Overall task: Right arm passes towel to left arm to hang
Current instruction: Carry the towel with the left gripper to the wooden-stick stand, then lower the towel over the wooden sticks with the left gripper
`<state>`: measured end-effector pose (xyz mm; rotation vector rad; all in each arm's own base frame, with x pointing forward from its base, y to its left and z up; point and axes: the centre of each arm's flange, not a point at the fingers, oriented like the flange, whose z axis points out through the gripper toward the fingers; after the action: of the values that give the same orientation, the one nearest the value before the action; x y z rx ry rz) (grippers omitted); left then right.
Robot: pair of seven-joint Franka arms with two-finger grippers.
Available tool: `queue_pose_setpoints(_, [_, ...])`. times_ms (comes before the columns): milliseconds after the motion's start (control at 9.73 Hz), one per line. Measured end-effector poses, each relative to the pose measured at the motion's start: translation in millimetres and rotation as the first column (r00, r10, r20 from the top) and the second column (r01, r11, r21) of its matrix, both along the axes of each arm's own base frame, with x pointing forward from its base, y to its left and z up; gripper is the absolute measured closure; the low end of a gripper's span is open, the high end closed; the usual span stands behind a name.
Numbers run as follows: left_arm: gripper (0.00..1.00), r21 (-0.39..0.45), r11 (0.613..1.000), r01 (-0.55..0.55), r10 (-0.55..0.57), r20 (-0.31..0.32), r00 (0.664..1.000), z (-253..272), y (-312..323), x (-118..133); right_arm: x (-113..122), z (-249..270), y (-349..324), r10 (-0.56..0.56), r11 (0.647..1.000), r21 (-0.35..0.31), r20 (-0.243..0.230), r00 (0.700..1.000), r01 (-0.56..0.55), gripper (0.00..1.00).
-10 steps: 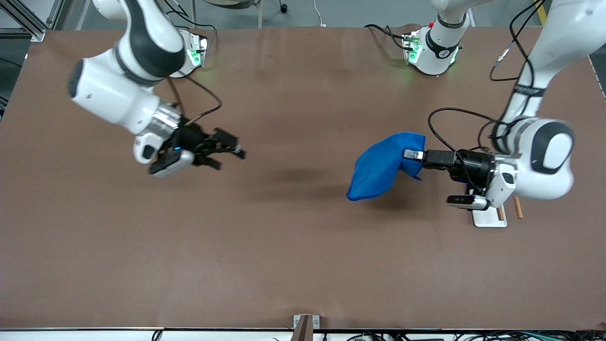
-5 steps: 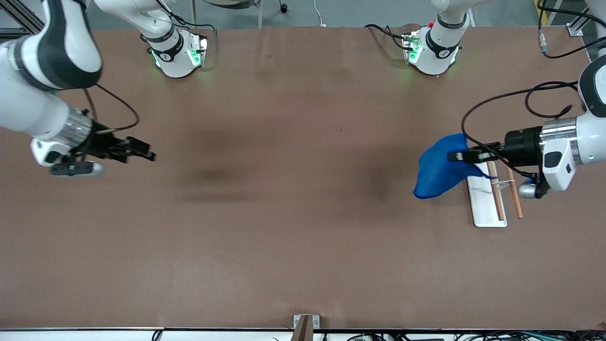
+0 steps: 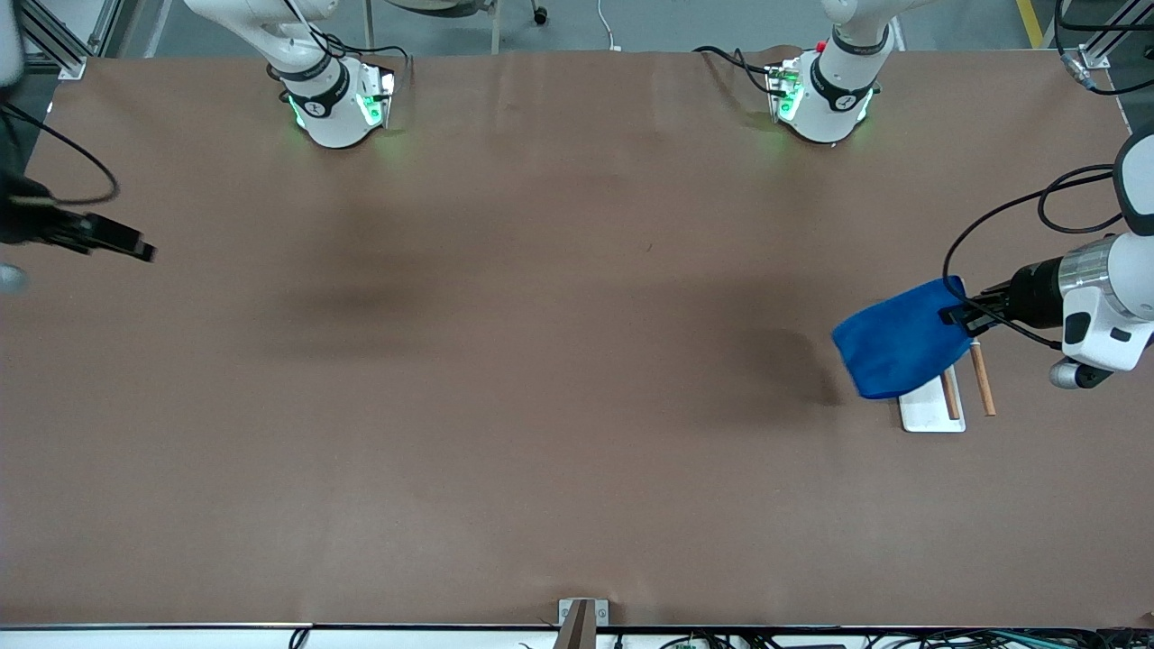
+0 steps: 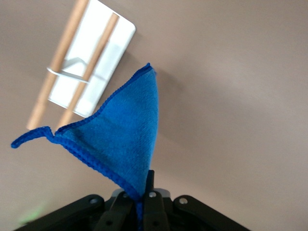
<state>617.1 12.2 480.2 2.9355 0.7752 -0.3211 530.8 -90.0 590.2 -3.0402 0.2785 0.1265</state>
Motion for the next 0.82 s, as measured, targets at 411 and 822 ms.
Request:
queue_pose_setpoints(411, [0.97, 0.052, 0.984, 0.172, -0.172, -0.006, 0.985, -10.4, 28.8, -2.0, -4.4, 70.0, -9.9, -0.100, 0.994, -0.021, 0.098, 0.990, 0.103, 0.00])
queue_pose_setpoints(822, [0.97, 0.034, 0.957, 0.288, -0.287, -0.039, 0.957, -30.7, 87.5, -10.7, -7.9, 66.4, -12.0, -0.036, 0.998, -0.056, 0.026, 0.999, 0.037, 0.00])
